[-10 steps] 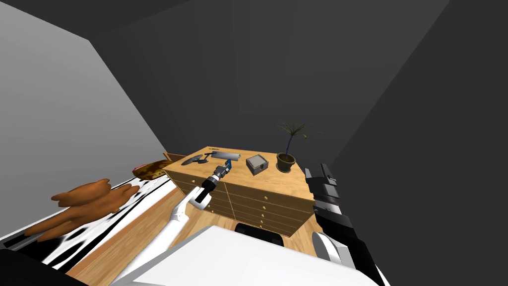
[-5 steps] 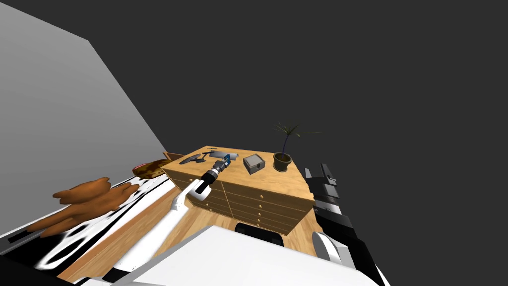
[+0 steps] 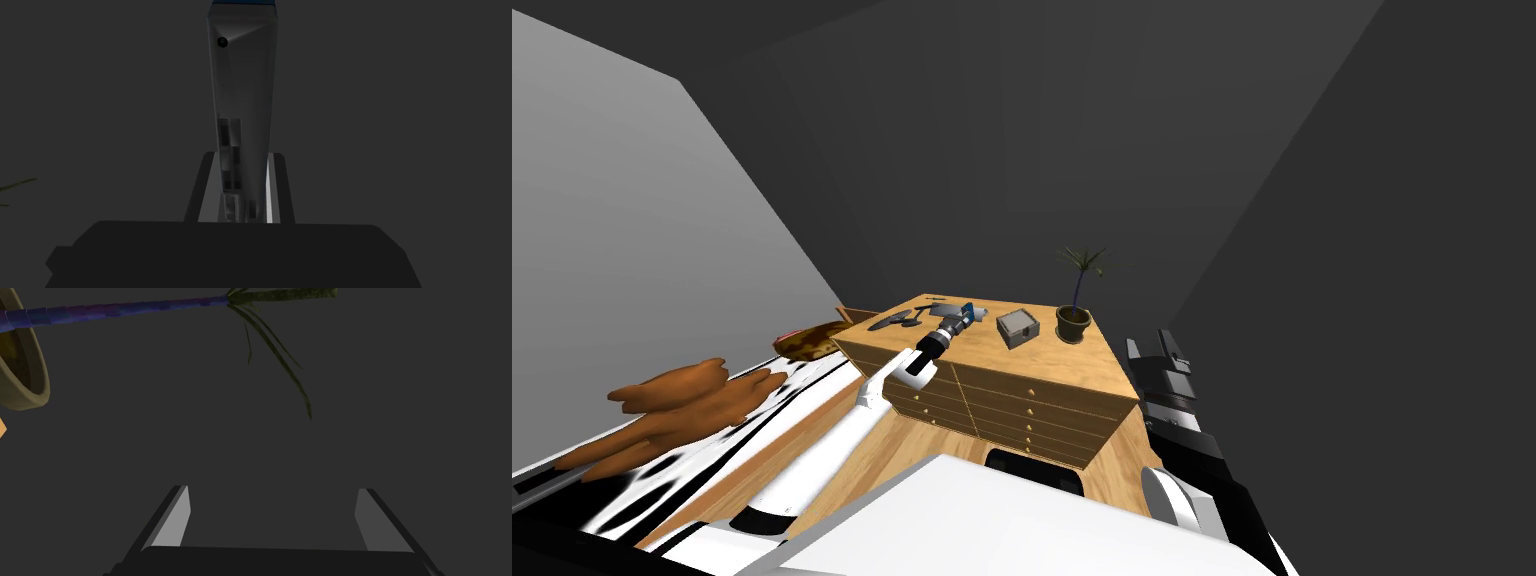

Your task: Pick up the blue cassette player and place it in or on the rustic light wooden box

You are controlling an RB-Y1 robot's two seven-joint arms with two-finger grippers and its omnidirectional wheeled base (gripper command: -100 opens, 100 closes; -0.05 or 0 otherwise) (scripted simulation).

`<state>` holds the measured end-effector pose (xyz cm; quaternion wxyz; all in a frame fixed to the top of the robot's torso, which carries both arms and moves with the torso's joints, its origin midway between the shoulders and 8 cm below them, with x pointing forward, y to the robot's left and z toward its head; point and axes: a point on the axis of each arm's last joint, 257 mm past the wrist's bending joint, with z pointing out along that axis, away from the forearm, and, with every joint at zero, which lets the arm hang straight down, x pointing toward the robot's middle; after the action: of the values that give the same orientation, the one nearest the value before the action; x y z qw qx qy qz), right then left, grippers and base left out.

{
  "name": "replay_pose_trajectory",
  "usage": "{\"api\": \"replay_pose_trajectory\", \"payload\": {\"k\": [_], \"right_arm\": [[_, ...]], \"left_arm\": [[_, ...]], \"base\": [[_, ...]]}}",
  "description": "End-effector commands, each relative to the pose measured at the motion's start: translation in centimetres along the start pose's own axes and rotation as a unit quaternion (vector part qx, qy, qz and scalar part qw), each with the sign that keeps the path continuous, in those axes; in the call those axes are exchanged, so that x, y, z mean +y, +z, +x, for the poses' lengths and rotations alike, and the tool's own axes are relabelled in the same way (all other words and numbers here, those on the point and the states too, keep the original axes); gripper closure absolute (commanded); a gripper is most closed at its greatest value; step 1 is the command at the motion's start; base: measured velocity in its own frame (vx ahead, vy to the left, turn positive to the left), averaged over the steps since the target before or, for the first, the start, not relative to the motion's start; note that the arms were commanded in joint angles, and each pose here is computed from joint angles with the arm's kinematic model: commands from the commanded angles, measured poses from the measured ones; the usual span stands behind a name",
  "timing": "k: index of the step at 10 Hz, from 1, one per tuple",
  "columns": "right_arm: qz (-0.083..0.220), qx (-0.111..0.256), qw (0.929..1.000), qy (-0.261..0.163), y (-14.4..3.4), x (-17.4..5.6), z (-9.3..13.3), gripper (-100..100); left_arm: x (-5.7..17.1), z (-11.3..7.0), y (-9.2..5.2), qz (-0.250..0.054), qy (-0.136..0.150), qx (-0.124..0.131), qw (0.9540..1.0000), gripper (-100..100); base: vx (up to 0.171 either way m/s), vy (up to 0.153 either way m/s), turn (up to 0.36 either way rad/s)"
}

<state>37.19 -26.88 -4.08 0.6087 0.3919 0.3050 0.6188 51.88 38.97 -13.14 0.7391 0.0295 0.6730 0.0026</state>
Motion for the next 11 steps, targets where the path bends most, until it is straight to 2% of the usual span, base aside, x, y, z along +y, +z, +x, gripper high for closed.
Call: {"api": "replay_pose_trajectory", "payload": {"k": [1,6,11], "right_arm": [[0.0,0.0,1.0,0.0,0.0,0.0,0.0,0],[0.0,0.0,1.0,0.0,0.0,0.0,0.0,0],[0.0,0.0,1.0,0.0,0.0,0.0,0.0,0]], "left_arm": [[0.4,-0.8,0.4,-0.006,0.001,0.001,1.0,100],[1.8,-2.2,1.2,-0.029,0.008,0.009,0.9995,100],[3.7,-2.0,1.0,-0.068,0.013,0.028,0.9972,100]], "base": [[-0.02,-0.051,-0.042],[-0.016,-0.036,-0.078],[-0.013,-0.052,-0.162]]}}
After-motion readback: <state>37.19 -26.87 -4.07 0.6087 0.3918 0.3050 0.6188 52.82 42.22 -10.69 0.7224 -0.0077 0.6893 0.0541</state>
